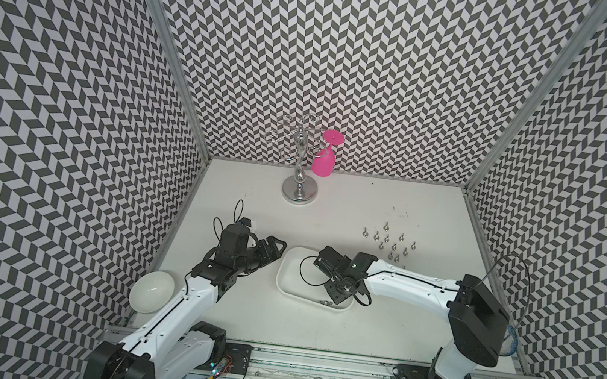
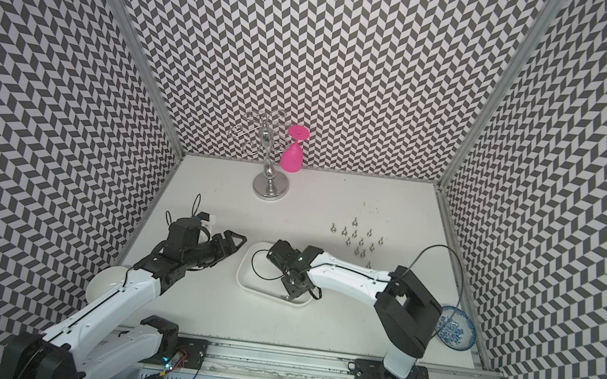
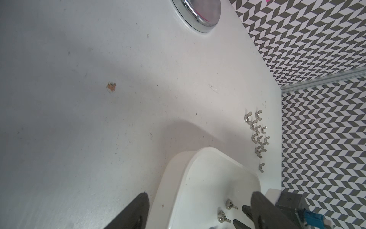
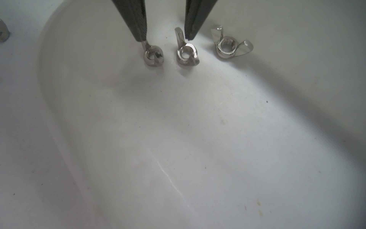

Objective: Take out the wing nut from the storage box
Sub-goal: Pick up the wing nut from the storage box.

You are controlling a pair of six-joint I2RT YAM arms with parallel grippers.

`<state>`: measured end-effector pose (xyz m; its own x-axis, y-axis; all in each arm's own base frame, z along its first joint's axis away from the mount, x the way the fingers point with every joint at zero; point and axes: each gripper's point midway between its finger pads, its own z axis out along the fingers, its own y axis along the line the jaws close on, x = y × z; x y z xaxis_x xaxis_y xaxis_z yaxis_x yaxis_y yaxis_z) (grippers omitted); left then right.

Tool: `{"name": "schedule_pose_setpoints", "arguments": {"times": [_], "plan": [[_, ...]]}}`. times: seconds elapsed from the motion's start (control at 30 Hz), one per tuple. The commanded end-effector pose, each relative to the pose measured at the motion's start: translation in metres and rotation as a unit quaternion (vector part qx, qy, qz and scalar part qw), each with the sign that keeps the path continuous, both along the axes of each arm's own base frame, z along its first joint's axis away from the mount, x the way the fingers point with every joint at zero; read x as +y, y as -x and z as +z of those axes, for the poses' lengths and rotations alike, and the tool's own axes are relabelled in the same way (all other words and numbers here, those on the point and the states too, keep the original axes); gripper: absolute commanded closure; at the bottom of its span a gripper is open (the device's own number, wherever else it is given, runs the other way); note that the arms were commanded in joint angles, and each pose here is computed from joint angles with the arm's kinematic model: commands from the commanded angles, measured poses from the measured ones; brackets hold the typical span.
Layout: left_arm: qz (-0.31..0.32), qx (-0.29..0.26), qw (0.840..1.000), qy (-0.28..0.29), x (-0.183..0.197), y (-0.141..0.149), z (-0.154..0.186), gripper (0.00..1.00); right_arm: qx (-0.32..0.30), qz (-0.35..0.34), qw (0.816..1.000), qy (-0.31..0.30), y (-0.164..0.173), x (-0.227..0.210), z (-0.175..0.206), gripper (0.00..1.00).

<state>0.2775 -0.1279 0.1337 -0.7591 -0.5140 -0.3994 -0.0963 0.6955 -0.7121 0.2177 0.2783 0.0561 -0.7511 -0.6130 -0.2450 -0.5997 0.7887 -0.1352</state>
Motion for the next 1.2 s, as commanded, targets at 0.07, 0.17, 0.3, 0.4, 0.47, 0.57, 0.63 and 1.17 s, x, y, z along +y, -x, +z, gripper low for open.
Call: {"name": "schedule_pose_setpoints", "arguments": {"times": [0.07,0.17,0.3,0.4,0.47,0.57,0.63,1.17], "plan": [[-0.004,-0.019,1.0,0.0,0.003,-0.001,0.013,0.16,-0.005,0.0,1.0,0.01,-0.011,0.0,-0.003,0.63],[-0.002,-0.019,1.0,0.0,0.005,-0.001,0.013,0.16,-0.004,-0.003,1.0,0.01,-0.013,-0.001,-0.005,0.63],[0.001,-0.018,1.0,0.002,0.007,0.0,0.012,0.16,0.005,-0.009,1.0,0.007,-0.015,-0.004,-0.01,0.63],[0.002,-0.02,1.0,0.002,0.007,-0.001,0.012,0.16,0.007,-0.008,1.0,0.014,-0.017,-0.007,-0.014,0.63],[0.001,-0.019,1.0,0.002,0.007,-0.001,0.012,0.16,0.01,-0.007,1.0,0.017,-0.017,-0.008,-0.018,0.64],[0.002,-0.019,1.0,0.001,0.008,-0.001,0.012,0.16,0.014,-0.005,1.0,0.015,-0.017,-0.007,-0.019,0.65],[0.003,-0.018,1.0,0.002,0.008,0.0,0.012,0.16,0.018,-0.003,1.0,0.014,-0.016,-0.007,-0.021,0.65],[0.004,-0.022,1.0,0.002,0.009,0.001,0.012,0.17,0.041,-0.001,0.999,0.019,-0.01,-0.006,-0.035,0.86]]}}
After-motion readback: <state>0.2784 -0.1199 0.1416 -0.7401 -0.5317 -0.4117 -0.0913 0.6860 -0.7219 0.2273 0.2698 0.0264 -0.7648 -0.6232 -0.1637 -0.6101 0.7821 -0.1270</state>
